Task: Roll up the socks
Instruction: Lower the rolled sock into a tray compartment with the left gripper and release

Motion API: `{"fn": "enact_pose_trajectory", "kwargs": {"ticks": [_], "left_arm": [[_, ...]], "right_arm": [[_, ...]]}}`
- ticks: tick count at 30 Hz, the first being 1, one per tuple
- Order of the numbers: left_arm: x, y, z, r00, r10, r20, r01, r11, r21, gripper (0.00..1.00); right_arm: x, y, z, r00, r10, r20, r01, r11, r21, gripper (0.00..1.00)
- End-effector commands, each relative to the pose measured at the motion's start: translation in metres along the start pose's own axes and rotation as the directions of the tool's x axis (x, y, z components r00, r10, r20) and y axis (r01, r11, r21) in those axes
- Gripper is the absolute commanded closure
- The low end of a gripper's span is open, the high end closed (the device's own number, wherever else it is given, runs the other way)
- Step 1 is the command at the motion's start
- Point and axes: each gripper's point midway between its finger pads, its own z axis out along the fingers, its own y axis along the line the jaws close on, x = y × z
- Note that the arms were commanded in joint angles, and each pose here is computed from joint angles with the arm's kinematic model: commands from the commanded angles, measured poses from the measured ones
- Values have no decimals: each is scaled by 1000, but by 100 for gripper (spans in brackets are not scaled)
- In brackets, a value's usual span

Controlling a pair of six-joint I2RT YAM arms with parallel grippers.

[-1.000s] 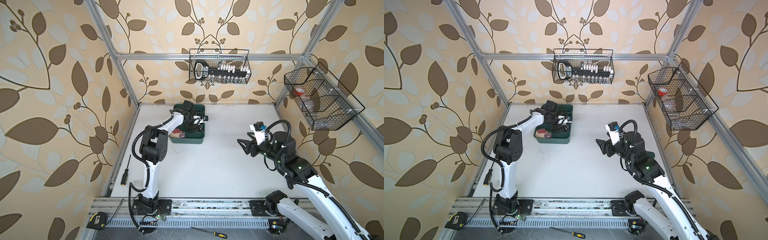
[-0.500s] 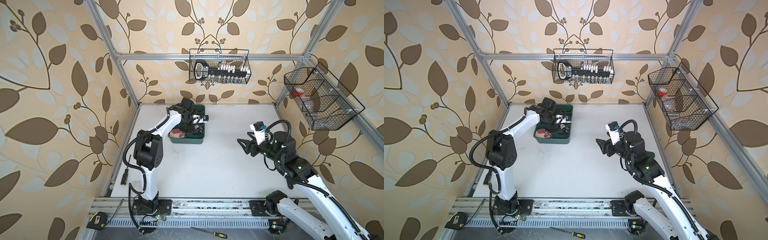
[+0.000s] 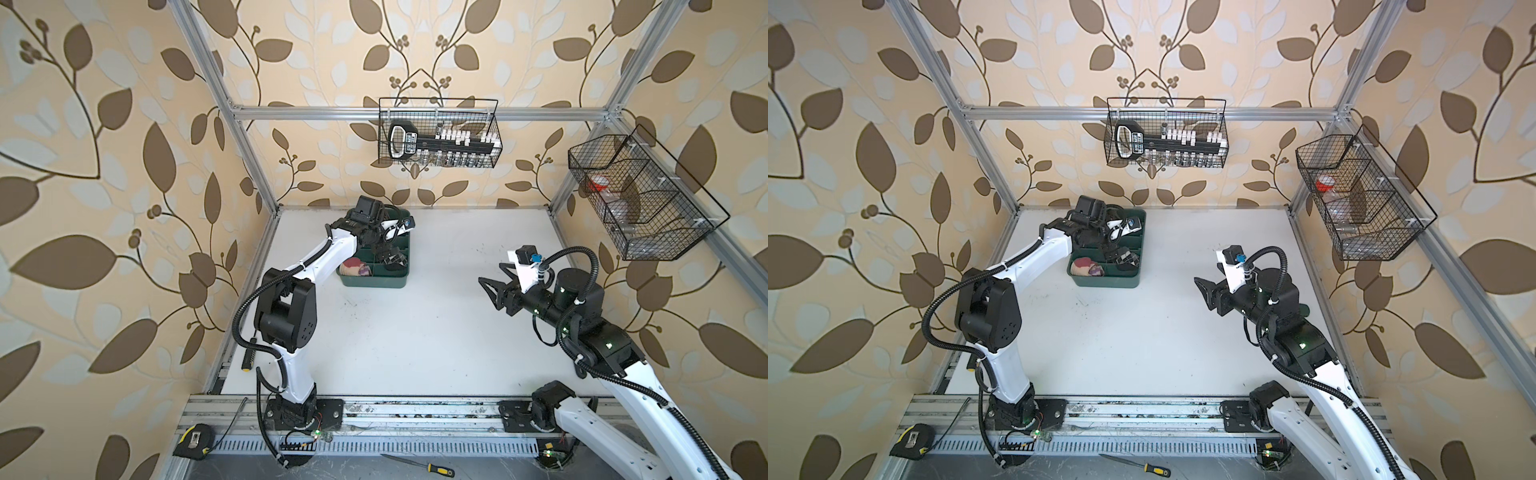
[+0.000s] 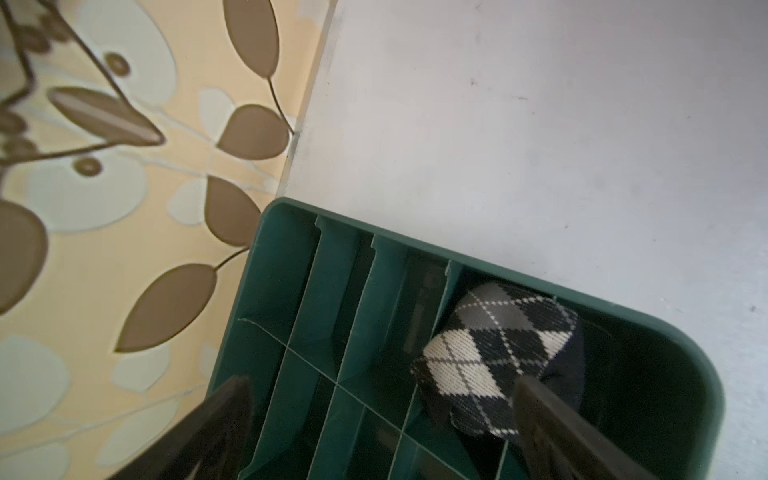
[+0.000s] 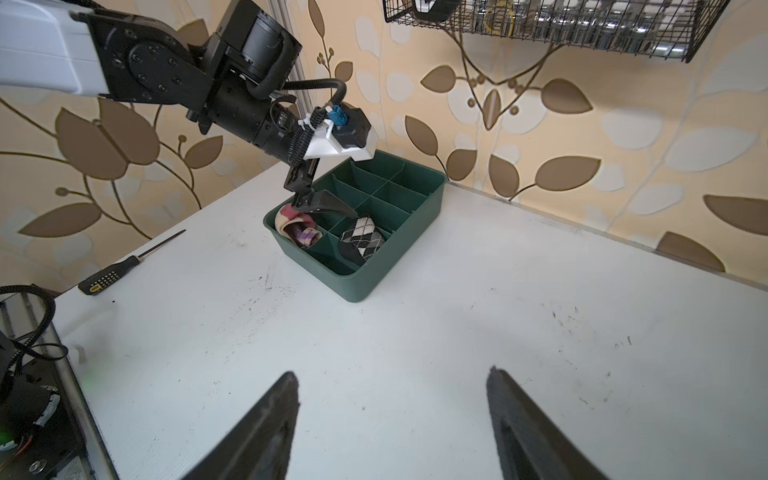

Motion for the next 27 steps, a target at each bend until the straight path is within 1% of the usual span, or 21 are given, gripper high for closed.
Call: {"fn": "enact_pose_trajectory", "kwargs": {"ticks": [1,5,9,12,19,21,27], "left_arm": [[1,7,14,1000,-11,-9,11,999,-50,1],[12,-13,28,999,4,-43,-1,999,52,1],[27,-23,41,995,22,-95,-12,995,98,1],[38,-20,52,990,14,-139,-4,997,71,1],[47,-18,65,984,18,-176,-10,999,51,1],[50,-21,68,981,42,-188,-32,998,55,1],[60,-20,81,965,119,-234,-118,993,18,1]], "right_arm": [[3,0,1,1000,8,-1,-8,1000,-1,28],[1,1,3,1000,11,3,-11,1000,-2,28],[1,0,6,1000,19,3,-19,1000,-4,28],[2,1,8,1000,24,-4,-24,1000,-13,28],[8,1,12,999,27,-19,-27,1000,-14,28],[9,1,13,999,28,-20,-28,1000,-13,28],[13,2,17,999,35,-29,-36,999,-23,28]]}}
